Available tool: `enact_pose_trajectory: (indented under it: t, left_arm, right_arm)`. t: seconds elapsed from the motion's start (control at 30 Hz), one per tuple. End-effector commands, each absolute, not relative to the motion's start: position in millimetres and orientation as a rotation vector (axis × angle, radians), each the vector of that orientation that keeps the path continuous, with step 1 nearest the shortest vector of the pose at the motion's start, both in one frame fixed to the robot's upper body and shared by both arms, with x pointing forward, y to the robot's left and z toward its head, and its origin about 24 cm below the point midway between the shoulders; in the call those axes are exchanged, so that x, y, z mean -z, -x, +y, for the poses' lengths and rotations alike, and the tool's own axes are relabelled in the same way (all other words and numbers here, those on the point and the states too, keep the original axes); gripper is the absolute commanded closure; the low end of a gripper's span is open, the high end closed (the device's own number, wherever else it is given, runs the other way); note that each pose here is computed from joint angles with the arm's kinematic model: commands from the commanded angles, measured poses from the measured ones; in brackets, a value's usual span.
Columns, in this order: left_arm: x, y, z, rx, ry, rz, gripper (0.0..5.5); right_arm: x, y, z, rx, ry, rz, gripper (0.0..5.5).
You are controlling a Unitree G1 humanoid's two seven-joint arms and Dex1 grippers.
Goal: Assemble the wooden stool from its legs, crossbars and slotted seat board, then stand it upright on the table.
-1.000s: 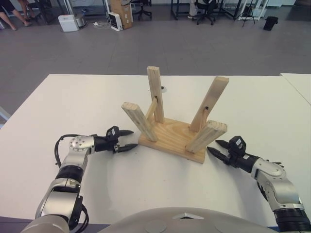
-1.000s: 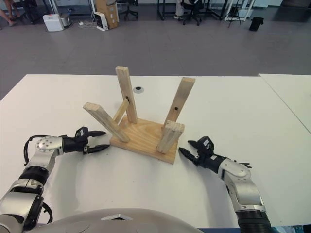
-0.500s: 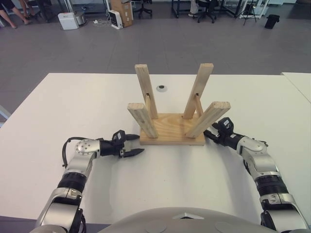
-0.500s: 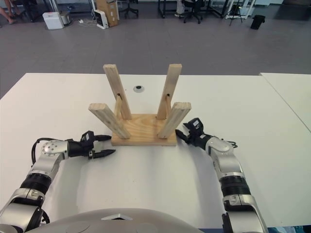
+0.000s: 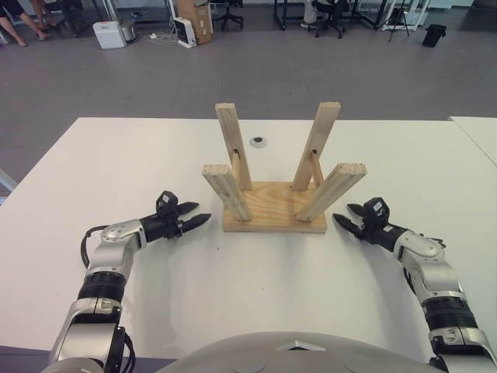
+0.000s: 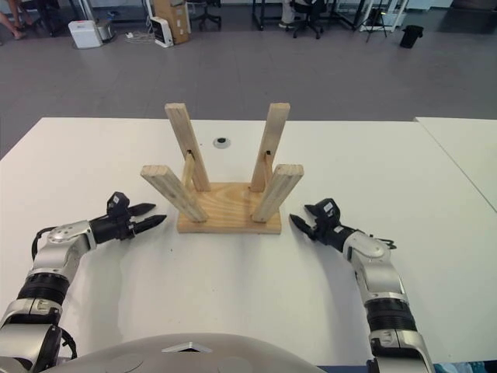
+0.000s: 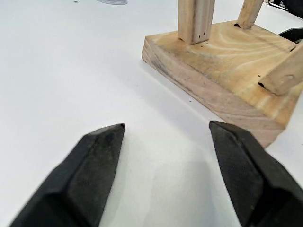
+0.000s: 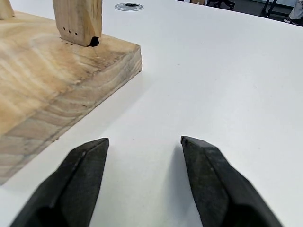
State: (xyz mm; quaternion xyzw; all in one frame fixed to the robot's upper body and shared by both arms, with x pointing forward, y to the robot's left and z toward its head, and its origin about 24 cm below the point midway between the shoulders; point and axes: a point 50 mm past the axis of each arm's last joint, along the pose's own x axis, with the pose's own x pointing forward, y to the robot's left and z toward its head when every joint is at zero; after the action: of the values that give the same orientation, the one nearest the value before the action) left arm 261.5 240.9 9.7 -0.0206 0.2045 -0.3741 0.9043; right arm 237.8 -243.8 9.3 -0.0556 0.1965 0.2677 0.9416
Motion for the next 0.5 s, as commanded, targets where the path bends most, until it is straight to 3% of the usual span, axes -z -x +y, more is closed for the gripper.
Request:
enact_pose_trajectory:
  t: [0.03, 0.37, 0.5]
  left_arm:
    - [7.8, -250.6, 236.3, 0.726, -0.021, 0.466, 2.19]
    - [16.7, -239.9, 217.1, 0.914, -0.066, 0.482, 2.19]
    - [19.8, -246.7, 190.5, 0.984, -0.086, 0.459, 2.19]
  right_arm:
    - [-3.6, -224.9, -239.3, -0.565, 0.113, 0.431, 2.65]
    - [-2.6, -222.0, -229.0, -0.583, 0.104, 0.429, 2.65]
    - [-2.9, -218.1, -211.7, -0.664, 0.092, 0.427, 2.65]
